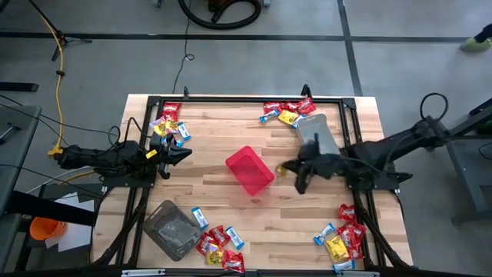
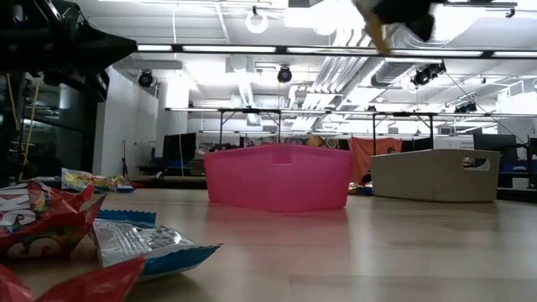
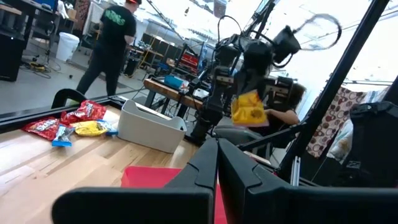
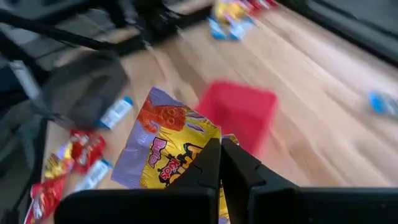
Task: Sort candy
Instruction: Put the yellow candy into the red bin
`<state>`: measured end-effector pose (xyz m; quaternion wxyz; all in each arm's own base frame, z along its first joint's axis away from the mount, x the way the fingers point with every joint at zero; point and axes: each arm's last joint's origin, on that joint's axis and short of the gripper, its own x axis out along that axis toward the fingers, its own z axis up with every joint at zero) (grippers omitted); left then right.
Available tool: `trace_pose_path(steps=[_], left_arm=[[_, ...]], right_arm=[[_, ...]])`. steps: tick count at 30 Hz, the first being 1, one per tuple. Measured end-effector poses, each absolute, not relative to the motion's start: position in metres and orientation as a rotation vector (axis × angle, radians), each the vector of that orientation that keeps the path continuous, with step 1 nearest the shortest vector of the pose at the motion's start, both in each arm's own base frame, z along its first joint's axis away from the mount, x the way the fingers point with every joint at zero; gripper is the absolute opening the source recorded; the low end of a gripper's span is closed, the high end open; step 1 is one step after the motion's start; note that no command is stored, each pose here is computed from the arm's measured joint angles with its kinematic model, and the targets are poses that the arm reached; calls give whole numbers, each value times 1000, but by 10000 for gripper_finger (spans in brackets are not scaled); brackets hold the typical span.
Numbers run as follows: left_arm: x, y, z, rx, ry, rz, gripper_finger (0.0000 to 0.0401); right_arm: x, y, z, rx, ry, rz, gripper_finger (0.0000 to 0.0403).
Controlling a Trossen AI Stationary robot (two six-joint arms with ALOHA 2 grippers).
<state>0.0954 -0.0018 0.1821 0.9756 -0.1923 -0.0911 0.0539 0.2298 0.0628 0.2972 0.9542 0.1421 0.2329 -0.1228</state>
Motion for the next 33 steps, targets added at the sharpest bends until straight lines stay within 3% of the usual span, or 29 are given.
trace_pose_path(steps=[3,9,15,19,22,33], left_arm=[[95,-2,182,-388,-184,109,0],[95,-2,182,-388,-183,109,0],[95,-2,182,-388,-183,109,0],[95,-2,182,-388,-183,109,0],[95,-2,182,-388,-183,109,0],[95,-2,182,-388,-183,109,0]], right_arm=[[258,55,289,214,449,-159,0],[303,35,247,195,506,-205,0],[324,29,215,227,579,-144,0],[334,29,214,238,587,-119,5],[340,30,216,238,608,-101,34],[349,30,244,150,677,-82,210]])
